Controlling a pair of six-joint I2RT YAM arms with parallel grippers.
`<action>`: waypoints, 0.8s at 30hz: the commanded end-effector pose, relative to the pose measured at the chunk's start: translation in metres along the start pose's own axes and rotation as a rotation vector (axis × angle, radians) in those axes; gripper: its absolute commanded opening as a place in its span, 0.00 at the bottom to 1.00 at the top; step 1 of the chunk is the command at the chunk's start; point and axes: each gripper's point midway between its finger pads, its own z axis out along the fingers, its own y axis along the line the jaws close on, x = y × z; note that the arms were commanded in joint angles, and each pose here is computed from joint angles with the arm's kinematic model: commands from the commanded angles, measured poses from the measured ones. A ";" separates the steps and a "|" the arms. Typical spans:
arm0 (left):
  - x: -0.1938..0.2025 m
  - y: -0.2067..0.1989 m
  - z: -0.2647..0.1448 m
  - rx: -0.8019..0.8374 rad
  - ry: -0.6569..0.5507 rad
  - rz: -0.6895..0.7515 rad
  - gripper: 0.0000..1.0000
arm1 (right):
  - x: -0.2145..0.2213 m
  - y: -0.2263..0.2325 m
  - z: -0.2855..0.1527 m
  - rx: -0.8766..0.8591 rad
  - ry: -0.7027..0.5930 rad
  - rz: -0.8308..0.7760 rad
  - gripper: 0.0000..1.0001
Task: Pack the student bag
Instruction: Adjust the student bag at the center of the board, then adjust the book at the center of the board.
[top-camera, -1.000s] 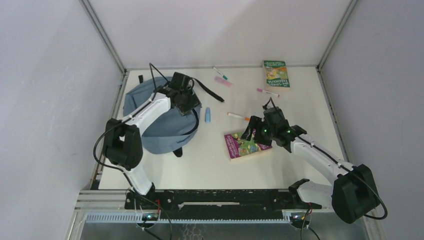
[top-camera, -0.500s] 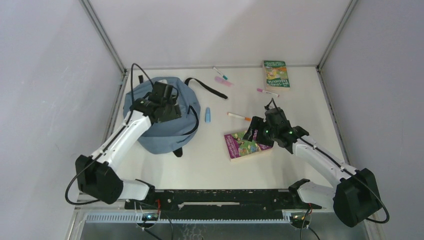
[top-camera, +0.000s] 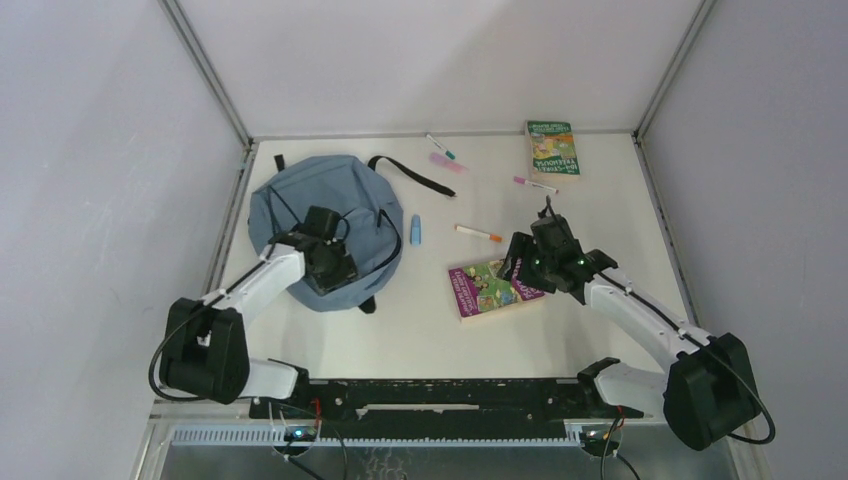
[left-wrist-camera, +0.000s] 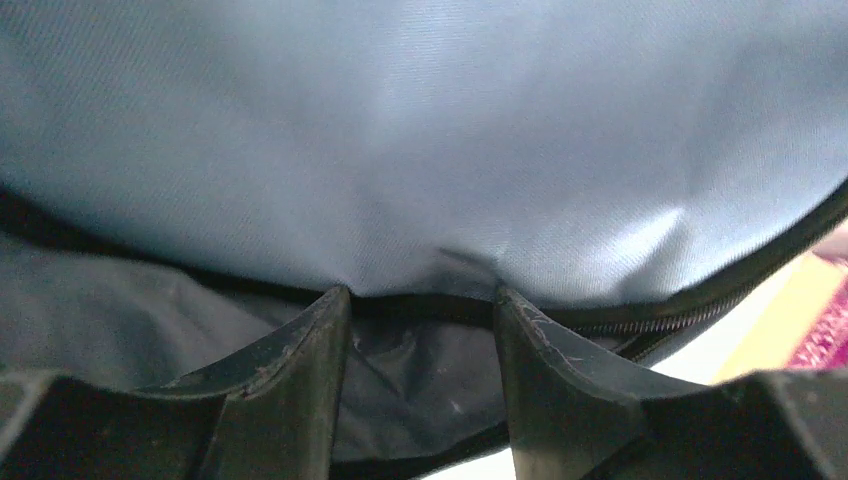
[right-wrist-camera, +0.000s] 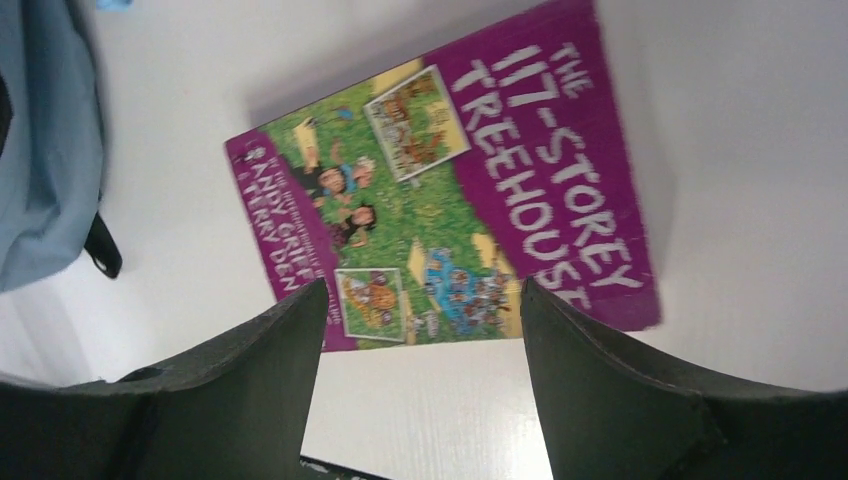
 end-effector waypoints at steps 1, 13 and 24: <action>0.022 -0.064 -0.007 0.187 0.048 0.016 0.59 | -0.026 -0.022 -0.007 0.092 -0.072 0.025 0.79; -0.017 -0.117 -0.102 0.317 -0.280 0.169 0.63 | -0.035 -0.042 -0.009 0.153 -0.110 0.084 0.79; 0.036 -0.244 -0.108 0.614 -0.203 0.613 0.76 | -0.034 -0.061 -0.012 0.151 -0.120 0.200 0.79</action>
